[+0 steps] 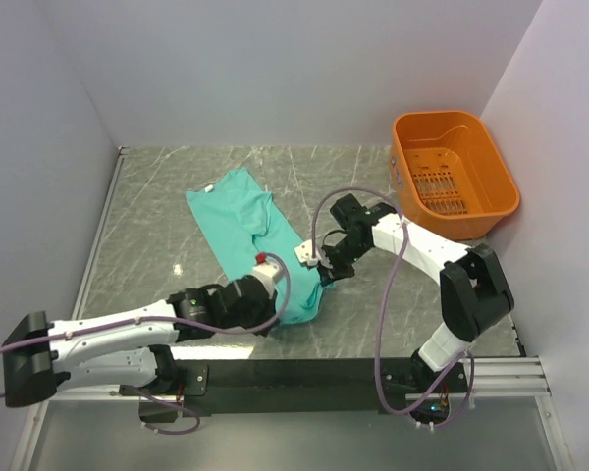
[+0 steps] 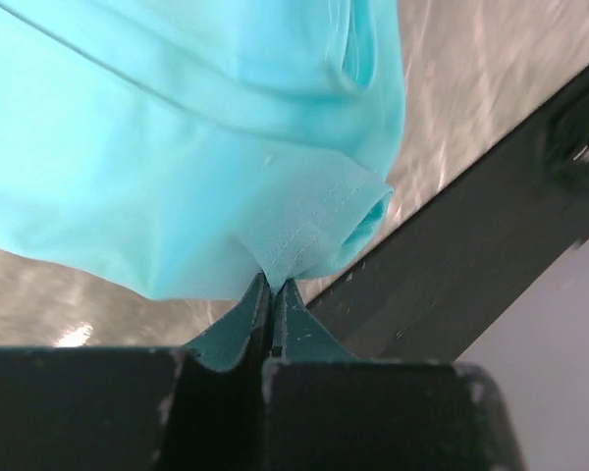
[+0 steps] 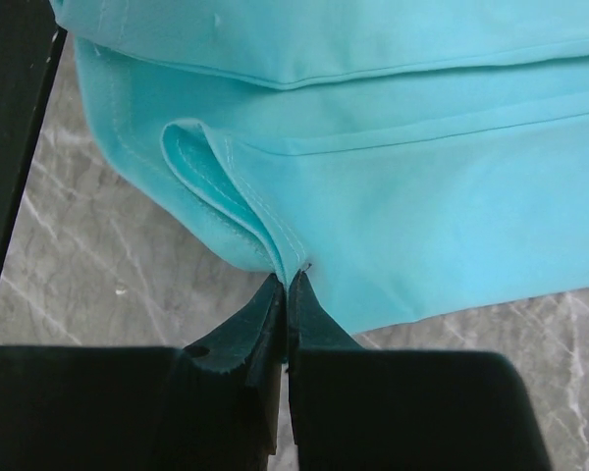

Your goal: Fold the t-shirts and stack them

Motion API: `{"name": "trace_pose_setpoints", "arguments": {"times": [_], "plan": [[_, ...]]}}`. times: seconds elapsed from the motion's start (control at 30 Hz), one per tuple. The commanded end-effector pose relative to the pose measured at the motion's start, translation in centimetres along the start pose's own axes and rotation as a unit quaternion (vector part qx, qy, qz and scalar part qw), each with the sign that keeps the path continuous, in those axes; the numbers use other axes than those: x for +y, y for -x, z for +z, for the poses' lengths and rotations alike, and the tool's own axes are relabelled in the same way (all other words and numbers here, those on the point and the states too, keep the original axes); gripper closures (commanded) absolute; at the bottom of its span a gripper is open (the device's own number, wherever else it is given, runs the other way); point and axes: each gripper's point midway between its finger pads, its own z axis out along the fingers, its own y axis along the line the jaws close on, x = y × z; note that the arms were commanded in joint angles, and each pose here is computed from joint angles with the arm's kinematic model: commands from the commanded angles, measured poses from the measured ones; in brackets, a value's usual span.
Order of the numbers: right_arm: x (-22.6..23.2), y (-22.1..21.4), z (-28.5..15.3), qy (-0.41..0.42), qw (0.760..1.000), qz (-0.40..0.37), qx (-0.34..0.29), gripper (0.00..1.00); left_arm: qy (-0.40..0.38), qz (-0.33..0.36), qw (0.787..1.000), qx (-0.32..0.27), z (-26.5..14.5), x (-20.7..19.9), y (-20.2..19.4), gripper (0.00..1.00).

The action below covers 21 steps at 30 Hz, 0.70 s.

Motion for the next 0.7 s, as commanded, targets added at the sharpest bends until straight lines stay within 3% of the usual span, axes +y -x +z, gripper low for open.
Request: {"name": "trace_pose_setpoints", "arguments": {"times": [0.0,0.33,0.67], "plan": [[-1.2,2.2,-1.1,-0.003,0.999,0.025,-0.026,1.00,-0.029,-0.022,0.999,-0.034,-1.0,0.3,2.6,1.00],[-7.9,3.4,-0.9,-0.048,0.991,0.117,-0.031,1.00,0.028,-0.119,0.989,-0.079,-1.5,6.7,6.7,0.99],[-15.3,4.2,-0.2,-0.103,0.975,0.192,-0.033,1.00,0.077,-0.241,0.956,-0.150,-2.3,15.3,10.8,0.99]]}}
